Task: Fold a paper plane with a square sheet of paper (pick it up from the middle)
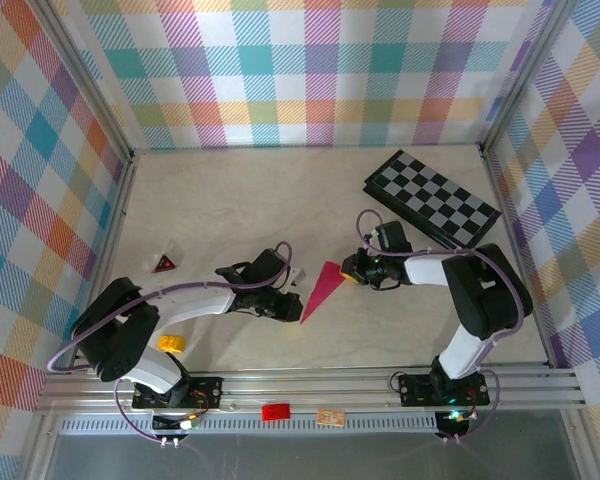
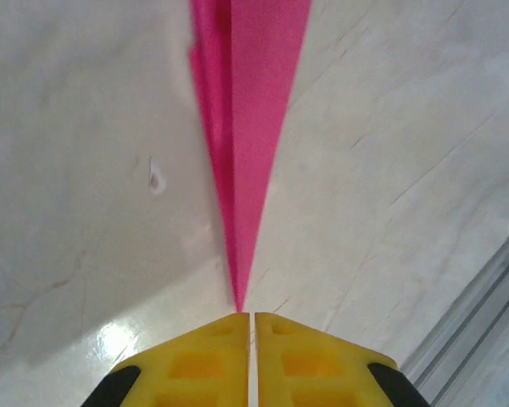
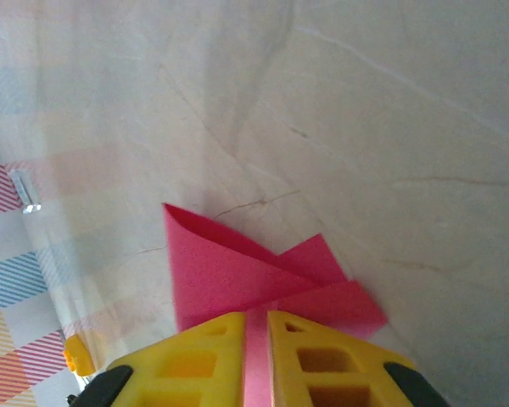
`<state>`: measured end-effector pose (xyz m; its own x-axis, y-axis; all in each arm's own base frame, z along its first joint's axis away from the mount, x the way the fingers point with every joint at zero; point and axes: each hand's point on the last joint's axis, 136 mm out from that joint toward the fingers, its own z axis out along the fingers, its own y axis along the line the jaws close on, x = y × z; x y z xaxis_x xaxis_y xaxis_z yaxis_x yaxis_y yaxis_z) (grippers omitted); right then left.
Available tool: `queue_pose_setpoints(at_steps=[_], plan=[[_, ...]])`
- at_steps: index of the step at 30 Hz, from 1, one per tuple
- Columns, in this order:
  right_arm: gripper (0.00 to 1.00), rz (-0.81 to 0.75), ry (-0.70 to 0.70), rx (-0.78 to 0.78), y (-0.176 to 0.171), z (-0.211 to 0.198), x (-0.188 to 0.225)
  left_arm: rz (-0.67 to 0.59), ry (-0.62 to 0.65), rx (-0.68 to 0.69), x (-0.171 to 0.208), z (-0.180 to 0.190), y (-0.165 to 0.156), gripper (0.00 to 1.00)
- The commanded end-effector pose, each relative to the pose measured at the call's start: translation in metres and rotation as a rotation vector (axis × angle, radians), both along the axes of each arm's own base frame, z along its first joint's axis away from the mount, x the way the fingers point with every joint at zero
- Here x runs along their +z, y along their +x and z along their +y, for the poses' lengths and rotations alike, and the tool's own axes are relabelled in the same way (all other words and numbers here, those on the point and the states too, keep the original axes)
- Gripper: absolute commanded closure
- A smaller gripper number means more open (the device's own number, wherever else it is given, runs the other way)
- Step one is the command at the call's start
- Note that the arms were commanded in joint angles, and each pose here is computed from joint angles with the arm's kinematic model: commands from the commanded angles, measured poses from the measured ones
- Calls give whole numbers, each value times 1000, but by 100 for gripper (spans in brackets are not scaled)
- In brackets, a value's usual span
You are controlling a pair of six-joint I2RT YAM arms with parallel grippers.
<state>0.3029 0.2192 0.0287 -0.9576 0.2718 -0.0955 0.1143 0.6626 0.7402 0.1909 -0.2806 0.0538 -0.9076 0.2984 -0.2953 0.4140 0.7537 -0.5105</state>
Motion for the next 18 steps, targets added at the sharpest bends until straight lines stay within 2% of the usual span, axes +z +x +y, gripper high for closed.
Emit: queue_pose_setpoints(at_steps=[1, 3, 7, 10, 18], plan=[[83, -87, 20, -7, 5, -1, 30, -86, -59, 93, 27, -6, 33, 90], [82, -100, 13, -16, 2, -4, 37, -82, -77, 156, 28, -5, 48, 90], [75, -97, 13, -45, -10, -12, 42, 6, -179, 236, 28, -15, 73, 90], [70, -82, 41, -56, -20, -13, 43, 65, -250, 262, 26, -26, 86, 85], [70, 10, 88, -30, -39, -5, 32, 158, -242, 235, 5, -41, 100, 79]])
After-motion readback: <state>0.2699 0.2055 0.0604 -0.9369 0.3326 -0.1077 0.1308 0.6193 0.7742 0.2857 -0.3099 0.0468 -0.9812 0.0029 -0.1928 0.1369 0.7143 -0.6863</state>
